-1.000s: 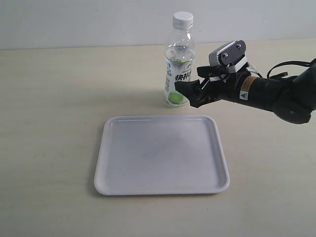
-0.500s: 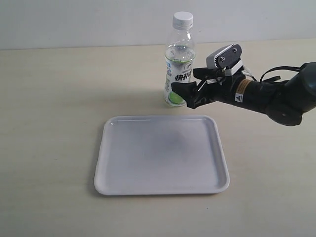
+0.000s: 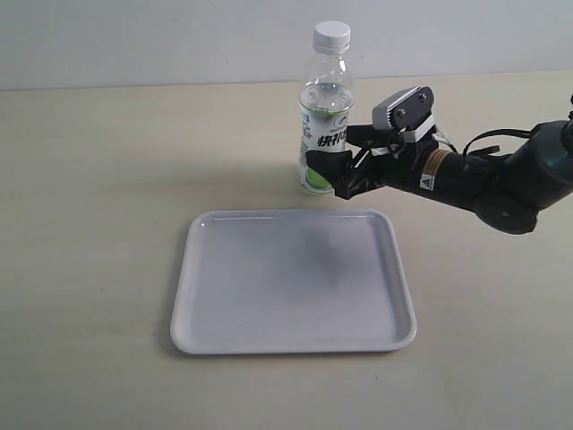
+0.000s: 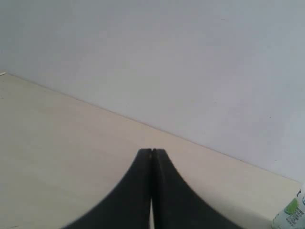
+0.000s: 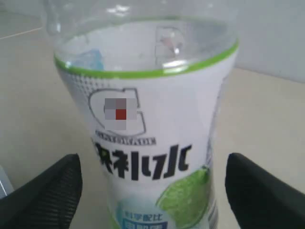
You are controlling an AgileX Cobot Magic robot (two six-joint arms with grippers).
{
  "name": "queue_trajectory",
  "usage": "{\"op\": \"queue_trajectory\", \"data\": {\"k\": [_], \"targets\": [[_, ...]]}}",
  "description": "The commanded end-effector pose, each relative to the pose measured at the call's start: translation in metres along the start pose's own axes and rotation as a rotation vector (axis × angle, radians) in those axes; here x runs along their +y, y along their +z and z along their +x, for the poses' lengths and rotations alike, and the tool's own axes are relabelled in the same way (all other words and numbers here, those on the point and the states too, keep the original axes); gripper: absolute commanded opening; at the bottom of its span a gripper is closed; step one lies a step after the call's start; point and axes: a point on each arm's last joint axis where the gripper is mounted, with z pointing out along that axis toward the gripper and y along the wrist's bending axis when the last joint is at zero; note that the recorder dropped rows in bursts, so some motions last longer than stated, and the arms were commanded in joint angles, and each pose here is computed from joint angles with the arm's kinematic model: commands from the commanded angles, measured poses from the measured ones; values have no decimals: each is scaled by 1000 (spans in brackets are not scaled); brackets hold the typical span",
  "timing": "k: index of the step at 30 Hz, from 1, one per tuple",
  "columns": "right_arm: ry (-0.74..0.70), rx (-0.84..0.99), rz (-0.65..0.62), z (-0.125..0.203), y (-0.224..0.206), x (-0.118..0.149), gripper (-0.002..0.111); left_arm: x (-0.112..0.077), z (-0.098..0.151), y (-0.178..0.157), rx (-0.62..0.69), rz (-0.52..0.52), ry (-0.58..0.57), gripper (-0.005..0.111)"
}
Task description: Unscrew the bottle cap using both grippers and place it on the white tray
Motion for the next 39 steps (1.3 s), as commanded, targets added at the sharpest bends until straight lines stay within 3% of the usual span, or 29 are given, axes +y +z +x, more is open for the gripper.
{"op": "queue_trajectory", "data": {"k": [1,14,21,39], "targets": [[-5,-19,-9,1,1,0,79,0,1,0,-1,7,-2,0],[3,-28,-4,-7,11,-8,80,0,1,0,-1,7,-2,0],[-42,-5,-60,-9,22,5,80,0,1,0,-1,7,-2,0],[-21,42,10,-5,26,4,80,0,1,0,-1,7,-2,0]]}}
